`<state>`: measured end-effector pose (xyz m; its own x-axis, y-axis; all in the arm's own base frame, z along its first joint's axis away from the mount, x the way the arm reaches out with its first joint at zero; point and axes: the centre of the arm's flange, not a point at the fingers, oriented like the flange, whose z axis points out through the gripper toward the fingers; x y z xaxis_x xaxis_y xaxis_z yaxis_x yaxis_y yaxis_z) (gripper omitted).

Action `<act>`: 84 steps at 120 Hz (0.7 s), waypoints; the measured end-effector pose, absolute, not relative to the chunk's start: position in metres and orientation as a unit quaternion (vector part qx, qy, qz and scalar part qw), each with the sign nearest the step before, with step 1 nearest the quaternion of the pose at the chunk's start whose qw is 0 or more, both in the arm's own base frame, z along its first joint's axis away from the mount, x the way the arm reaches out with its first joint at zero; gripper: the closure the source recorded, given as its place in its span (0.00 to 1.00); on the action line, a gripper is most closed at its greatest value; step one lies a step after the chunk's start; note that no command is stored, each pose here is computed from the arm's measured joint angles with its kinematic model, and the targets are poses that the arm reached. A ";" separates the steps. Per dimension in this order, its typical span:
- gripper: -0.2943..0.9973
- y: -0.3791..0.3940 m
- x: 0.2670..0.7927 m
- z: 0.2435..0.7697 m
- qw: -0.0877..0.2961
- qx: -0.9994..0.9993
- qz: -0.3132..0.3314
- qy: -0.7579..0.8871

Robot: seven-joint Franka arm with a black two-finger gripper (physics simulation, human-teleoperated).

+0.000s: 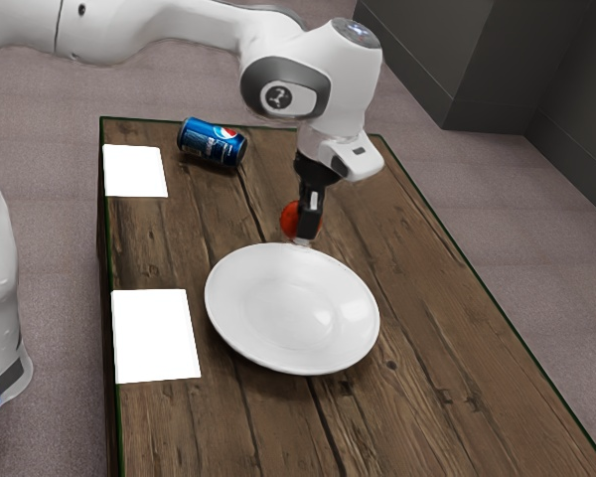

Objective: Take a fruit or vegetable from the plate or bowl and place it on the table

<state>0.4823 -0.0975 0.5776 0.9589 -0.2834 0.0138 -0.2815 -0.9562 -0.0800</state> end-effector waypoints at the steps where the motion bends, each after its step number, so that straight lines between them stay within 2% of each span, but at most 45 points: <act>1: 0.50 -0.094 0.483 0.578 0.039 -0.989 -0.012 0.139; 51: 0.50 0.068 0.486 0.574 0.034 -0.999 0.021 -0.035; 78: 0.46 0.106 0.484 0.559 0.025 -0.996 0.040 -0.074; 84: 0.41 0.109 0.484 0.558 0.024 -0.996 0.042 -0.077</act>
<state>0.4835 0.1092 0.5583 0.9846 0.1558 -0.0797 0.1518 -0.9869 -0.0542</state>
